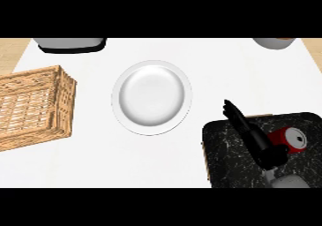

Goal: Pick the can from the tray and place it in the plate

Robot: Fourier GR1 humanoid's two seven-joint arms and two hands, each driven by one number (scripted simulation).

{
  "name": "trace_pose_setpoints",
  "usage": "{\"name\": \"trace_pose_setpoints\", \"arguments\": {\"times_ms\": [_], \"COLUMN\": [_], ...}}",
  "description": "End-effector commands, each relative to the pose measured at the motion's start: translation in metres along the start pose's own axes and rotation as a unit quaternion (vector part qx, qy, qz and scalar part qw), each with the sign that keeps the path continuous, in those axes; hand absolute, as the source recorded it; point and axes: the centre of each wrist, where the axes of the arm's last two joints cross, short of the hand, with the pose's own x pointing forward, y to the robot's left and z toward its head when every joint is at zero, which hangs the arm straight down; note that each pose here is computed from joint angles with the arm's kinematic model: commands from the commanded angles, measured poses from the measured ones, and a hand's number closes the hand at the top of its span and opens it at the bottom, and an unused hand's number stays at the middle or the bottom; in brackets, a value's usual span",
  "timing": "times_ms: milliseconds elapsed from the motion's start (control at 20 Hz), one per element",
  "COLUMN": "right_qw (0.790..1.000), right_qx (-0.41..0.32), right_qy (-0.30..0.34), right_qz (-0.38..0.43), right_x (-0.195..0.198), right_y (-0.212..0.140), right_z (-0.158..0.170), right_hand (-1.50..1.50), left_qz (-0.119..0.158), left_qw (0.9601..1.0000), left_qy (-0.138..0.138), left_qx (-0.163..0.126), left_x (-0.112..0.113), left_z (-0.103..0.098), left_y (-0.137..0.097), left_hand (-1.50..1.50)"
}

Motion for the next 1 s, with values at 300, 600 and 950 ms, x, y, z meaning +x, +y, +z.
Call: {"name": "trace_pose_setpoints", "arguments": {"times_ms": [300, 600, 950], "right_qw": [0.961, 0.939, 0.976], "right_qx": [-0.078, -0.27, -0.149], "right_qy": [-0.027, -0.067, -0.134], "right_qz": [0.265, 0.202, 0.089], "right_x": [0.101, 0.048, 0.008], "right_y": [-0.126, -0.125, -0.12], "right_z": [0.019, 0.05, 0.087], "right_hand": [1.5, 1.5, -1.5], "left_qz": [0.059, 0.097, 0.111], "left_qw": [0.9838, 0.9658, 0.9649], "left_qy": [0.135, 0.187, 0.172], "left_qx": [-0.102, -0.151, -0.164], "left_x": [-0.014, -0.011, 0.017], "left_z": [0.032, 0.05, 0.047], "left_y": [-0.056, -0.076, -0.104], "left_hand": [0.0, 0.0, 0.0]}}
